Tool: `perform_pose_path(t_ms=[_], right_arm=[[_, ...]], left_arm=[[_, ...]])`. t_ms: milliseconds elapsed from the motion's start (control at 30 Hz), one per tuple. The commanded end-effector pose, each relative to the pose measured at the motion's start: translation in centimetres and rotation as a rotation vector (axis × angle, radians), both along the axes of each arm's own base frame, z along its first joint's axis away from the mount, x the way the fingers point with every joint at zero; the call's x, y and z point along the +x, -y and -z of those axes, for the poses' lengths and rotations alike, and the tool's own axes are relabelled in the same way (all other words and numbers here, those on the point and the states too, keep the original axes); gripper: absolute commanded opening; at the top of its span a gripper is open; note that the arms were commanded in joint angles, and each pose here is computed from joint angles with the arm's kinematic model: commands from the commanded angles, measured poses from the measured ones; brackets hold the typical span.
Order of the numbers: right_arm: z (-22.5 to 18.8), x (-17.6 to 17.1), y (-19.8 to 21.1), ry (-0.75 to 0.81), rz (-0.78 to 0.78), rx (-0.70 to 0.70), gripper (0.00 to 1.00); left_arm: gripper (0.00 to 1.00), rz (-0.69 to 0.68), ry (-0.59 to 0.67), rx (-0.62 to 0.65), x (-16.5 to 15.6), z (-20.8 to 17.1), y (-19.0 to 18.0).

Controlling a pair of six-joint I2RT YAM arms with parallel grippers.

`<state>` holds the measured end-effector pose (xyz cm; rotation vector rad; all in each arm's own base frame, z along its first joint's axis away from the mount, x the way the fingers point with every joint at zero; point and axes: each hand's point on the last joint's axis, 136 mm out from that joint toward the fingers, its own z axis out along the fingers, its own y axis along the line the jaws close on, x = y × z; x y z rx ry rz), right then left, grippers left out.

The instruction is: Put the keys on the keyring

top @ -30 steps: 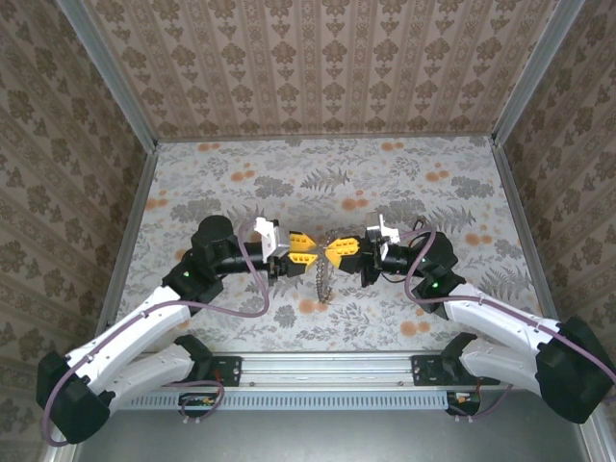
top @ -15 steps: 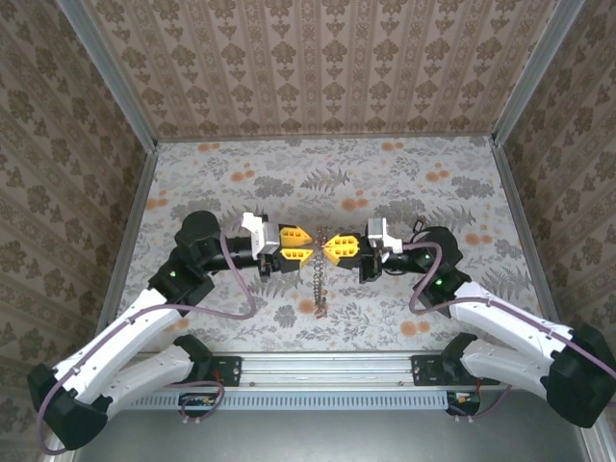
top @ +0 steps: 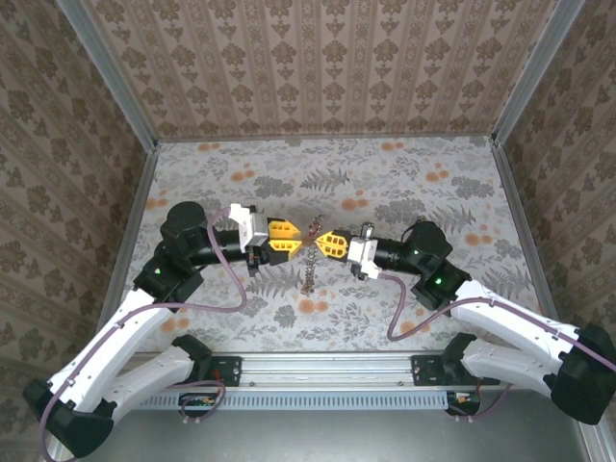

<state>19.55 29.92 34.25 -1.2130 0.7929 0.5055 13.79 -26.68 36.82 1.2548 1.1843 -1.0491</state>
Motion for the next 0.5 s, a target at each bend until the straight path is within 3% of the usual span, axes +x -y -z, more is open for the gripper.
perform_pose_path(t_ms=[0,467], right_arm=[[-2.5,-0.3,-0.1,0.102,0.001,0.022,0.0],[-2.1,-1.7,-0.8,-0.03,-0.121,0.007,0.0]], left_arm=[[0.24,0.019,0.049,0.018,-0.7,-0.5,-0.4],[0.28,-0.009,0.137,0.101,0.1,0.6,0.8]])
